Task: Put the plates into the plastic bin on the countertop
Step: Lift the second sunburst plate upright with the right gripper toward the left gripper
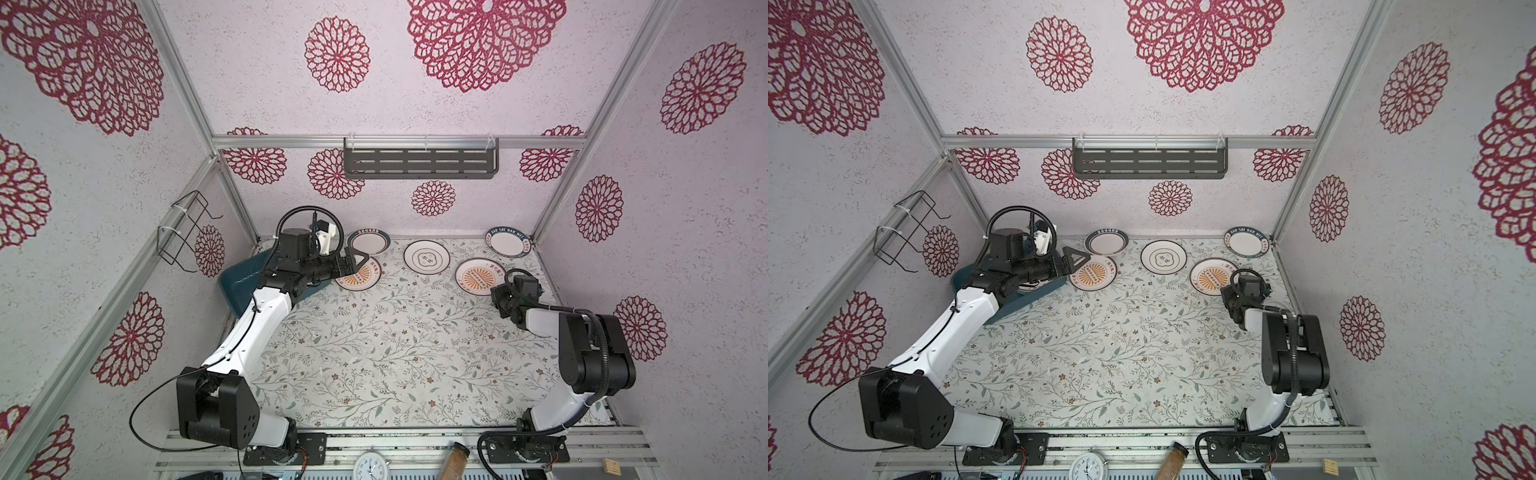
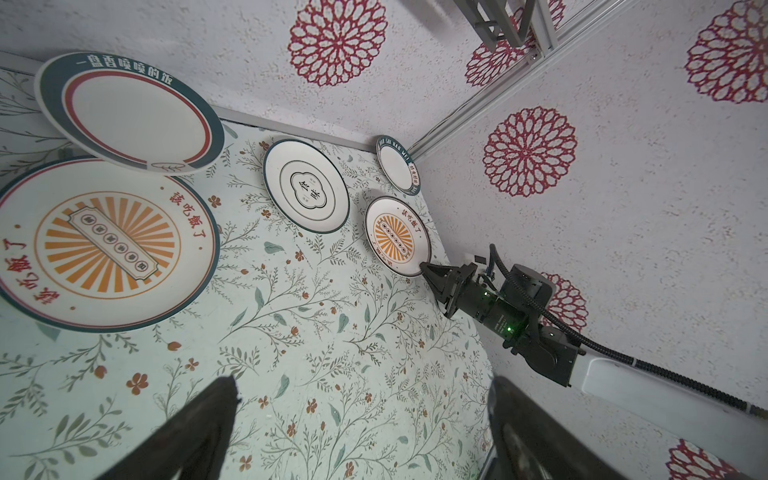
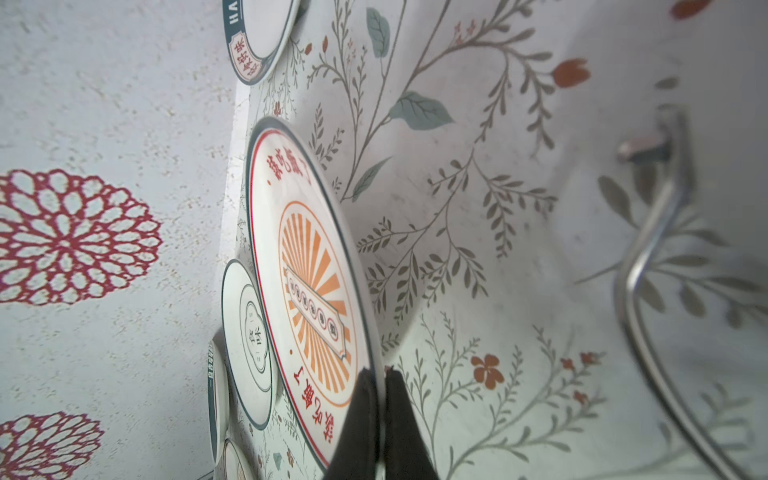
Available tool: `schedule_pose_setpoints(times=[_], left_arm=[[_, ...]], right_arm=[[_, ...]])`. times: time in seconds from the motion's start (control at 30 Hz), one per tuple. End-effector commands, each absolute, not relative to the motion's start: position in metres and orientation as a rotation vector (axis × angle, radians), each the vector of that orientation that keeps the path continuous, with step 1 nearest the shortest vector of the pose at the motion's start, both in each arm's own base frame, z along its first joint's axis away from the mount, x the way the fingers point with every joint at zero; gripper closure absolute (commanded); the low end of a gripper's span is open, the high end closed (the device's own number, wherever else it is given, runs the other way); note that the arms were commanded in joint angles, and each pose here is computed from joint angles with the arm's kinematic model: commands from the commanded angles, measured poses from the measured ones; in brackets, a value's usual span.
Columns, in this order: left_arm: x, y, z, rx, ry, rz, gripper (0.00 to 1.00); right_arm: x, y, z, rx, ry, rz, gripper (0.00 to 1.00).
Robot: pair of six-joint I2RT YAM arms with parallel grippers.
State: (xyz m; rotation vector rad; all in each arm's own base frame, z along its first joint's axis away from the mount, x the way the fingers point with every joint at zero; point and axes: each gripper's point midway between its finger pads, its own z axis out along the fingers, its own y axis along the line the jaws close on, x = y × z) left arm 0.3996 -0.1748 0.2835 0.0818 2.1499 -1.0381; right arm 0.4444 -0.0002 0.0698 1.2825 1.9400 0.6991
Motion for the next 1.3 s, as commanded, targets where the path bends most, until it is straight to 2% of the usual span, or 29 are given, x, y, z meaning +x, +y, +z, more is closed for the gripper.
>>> schedule_pose_setpoints(times=[0.0, 0.33, 0.63, 0.83, 1.03, 1.27], left_arm=[[0.397, -0.176, 0.301, 0.11, 2.108, -1.039, 0.03], [0.406, -0.182, 0.274, 0.067, 2.203, -1.088, 0.03], [0.412, -0.186, 0.255, 0.032, 2.258, -1.122, 0.0], [0.415, -0.19, 0.244, 0.019, 2.287, -1.154, 0.02], [0.415, -0.194, 0.243, 0.011, 2.288, -1.19, 0.11], [0.414, -0.196, 0.246, 0.015, 2.276, -1.209, 0.3]], right_arm=[[0.449, 0.007, 0.1, 1.155, 1.927, 0.746, 1.0], [0.452, 0.081, 0.184, 0.713, 2.024, 0.953, 1.0], [0.432, 0.18, 0.243, 0.311, 2.104, 1.156, 1.0], [0.414, 0.232, 0.268, 0.093, 2.096, 1.325, 1.0], [0.405, 0.258, 0.283, 0.006, 2.077, 1.434, 1.0], [0.399, 0.281, 0.287, -0.07, 2.083, 1.497, 1.0]])
